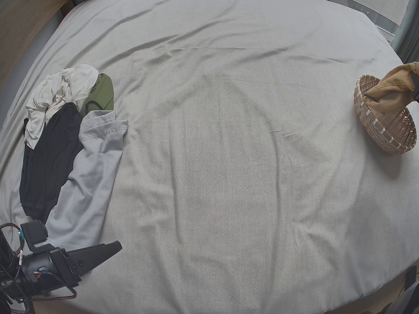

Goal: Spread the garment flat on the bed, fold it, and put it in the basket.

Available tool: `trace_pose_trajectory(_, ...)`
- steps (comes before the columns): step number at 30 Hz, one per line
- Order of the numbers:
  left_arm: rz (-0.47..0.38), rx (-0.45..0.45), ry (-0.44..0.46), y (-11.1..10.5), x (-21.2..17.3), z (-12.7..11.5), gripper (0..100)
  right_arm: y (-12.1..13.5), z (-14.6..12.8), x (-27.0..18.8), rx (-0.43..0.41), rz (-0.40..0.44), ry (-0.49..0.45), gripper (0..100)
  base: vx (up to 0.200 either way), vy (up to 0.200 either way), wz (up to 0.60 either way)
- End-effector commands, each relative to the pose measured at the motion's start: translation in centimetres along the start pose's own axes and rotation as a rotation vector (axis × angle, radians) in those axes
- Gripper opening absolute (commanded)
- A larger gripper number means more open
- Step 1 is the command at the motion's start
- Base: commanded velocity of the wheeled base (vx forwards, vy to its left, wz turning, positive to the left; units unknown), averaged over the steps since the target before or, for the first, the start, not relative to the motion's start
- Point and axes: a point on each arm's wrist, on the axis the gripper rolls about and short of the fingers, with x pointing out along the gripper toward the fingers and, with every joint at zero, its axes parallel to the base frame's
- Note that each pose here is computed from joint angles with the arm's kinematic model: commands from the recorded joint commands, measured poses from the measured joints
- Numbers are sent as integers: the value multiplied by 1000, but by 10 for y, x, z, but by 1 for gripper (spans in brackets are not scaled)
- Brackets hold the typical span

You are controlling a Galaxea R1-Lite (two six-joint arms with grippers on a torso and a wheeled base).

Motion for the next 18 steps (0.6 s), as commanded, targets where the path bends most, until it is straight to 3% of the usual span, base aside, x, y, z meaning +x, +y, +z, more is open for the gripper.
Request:
trace_pose_trajectory(1,-1,1,2,0,0,0,100,-7,-18,-5,11,-11,68,0,0,0,0)
trace_pose_trajectory(2,-1,1,2,0,0,0,100,-8,-23,-8,15,-15,91,0,0,0,0)
trace_pose_trajectory(3,-1,1,2,0,0,0,100,-8,-27,-11,21,-20,106,100,0,0,0)
trace_pose_trajectory(9,-6,4,0,0,-2,-2,100,-11,-53,-44,26,20,234,100,0,0,0)
trace_pose_trajectory(18,-66,18,-29,-5,-14,-3,100,11,-17,-76,-53,62,203,100,0,0,0)
